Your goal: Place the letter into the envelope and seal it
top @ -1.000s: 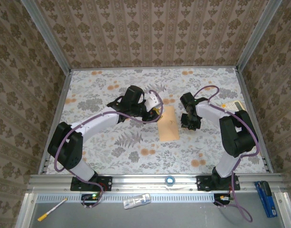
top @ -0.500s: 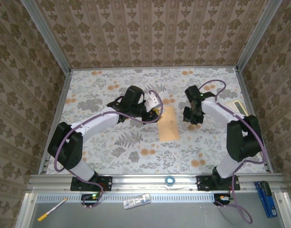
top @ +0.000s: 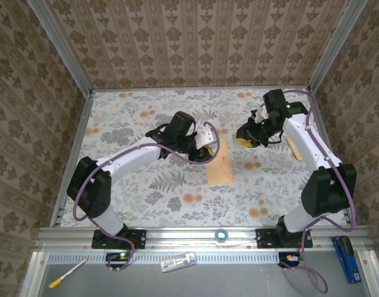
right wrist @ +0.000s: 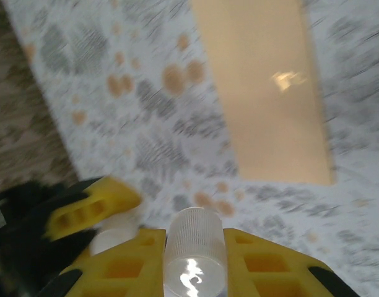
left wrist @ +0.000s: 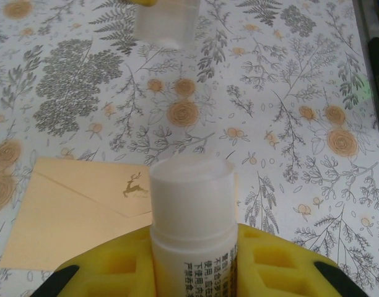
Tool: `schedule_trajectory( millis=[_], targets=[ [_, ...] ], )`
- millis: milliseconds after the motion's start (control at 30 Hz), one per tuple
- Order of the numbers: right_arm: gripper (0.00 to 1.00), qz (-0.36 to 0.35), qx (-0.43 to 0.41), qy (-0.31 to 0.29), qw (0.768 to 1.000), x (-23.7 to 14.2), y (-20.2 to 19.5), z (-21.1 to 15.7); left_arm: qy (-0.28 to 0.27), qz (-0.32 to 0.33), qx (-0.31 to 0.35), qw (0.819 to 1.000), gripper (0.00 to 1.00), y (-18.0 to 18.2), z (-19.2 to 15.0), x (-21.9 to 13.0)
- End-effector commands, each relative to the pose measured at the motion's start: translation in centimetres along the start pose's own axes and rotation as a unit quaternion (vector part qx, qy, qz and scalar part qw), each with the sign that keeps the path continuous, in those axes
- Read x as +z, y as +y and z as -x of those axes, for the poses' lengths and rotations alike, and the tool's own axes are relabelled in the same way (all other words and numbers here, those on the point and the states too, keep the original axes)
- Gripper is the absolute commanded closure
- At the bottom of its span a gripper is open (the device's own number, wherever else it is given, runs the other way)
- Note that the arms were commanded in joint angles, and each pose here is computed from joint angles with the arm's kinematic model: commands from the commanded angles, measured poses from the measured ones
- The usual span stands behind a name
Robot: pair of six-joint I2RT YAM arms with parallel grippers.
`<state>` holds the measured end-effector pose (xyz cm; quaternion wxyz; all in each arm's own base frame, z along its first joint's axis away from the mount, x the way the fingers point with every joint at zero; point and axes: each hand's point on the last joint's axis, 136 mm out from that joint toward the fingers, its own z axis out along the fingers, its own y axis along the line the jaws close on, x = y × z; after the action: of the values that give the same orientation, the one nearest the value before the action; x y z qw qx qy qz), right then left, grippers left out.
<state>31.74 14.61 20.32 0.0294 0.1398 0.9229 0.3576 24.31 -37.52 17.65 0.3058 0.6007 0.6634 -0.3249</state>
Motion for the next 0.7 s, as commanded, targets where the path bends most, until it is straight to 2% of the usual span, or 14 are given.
schedule_trajectory(
  millis=[0,167,667],
  targets=[
    [0.75,0.090,0.013,0.069,0.993,-0.5,3.2,-2.4,0.014,-0.009,0.029,0.999,1.00,-0.4,0.1,0.3],
    [0.75,0.113,0.013,0.082,0.990,-0.7,4.1,-2.9,0.014,-0.013,0.036,0.999,1.00,-0.7,0.4,0.4],
    [0.75,0.105,0.018,0.094,0.990,1.7,3.9,-2.8,0.011,-0.014,0.040,0.999,1.00,-0.9,1.3,0.4]
  ],
)
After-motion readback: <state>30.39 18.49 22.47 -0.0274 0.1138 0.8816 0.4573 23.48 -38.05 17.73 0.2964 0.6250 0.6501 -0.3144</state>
